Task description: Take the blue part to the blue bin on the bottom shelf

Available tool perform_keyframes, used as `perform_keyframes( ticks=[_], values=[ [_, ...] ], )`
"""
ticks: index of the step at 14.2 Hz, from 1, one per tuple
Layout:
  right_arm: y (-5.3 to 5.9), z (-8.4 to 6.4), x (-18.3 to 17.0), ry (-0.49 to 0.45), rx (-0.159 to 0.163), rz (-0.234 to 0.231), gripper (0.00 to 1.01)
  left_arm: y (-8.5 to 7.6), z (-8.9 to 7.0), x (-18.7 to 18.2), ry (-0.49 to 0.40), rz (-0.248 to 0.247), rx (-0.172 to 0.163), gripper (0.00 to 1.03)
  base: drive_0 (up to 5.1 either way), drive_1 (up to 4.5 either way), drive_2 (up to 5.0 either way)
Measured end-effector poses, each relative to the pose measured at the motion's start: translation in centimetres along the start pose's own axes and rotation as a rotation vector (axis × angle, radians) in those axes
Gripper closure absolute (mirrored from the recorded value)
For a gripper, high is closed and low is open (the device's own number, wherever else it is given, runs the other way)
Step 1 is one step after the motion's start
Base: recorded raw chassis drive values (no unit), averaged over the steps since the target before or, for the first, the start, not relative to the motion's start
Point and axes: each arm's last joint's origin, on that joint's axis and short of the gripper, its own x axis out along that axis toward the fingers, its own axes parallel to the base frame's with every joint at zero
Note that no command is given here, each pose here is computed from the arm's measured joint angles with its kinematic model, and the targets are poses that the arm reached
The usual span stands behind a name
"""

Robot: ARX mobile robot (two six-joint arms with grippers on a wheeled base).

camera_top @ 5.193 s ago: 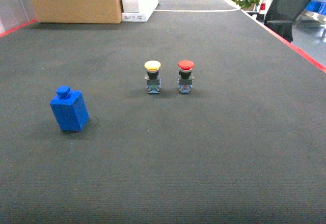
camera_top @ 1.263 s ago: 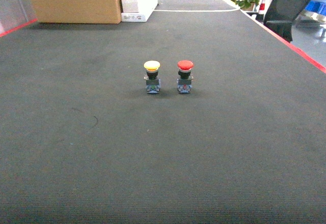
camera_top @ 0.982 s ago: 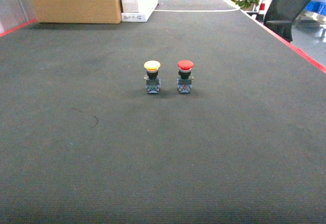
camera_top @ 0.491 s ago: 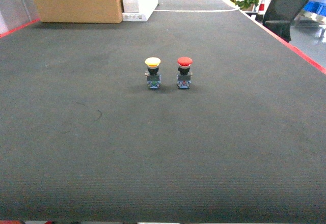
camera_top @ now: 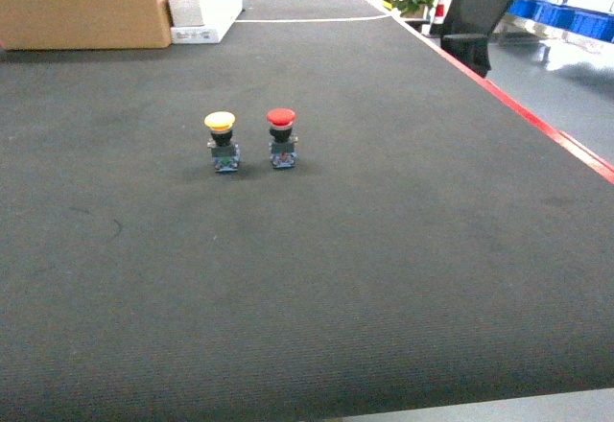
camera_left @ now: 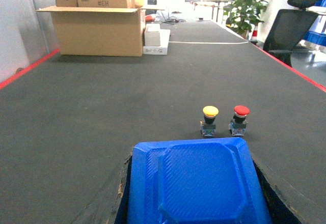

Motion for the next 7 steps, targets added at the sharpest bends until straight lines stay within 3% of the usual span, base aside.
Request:
perform_keyframes(
  ticks=[7],
  values=[
    [0.00,0.00,0.00,0.000,0.000,0.000,0.03,0.00,0.00,0.00,0.000,0.001,0.000,0.59,-1.6,-1.59,-1.6]
  ],
)
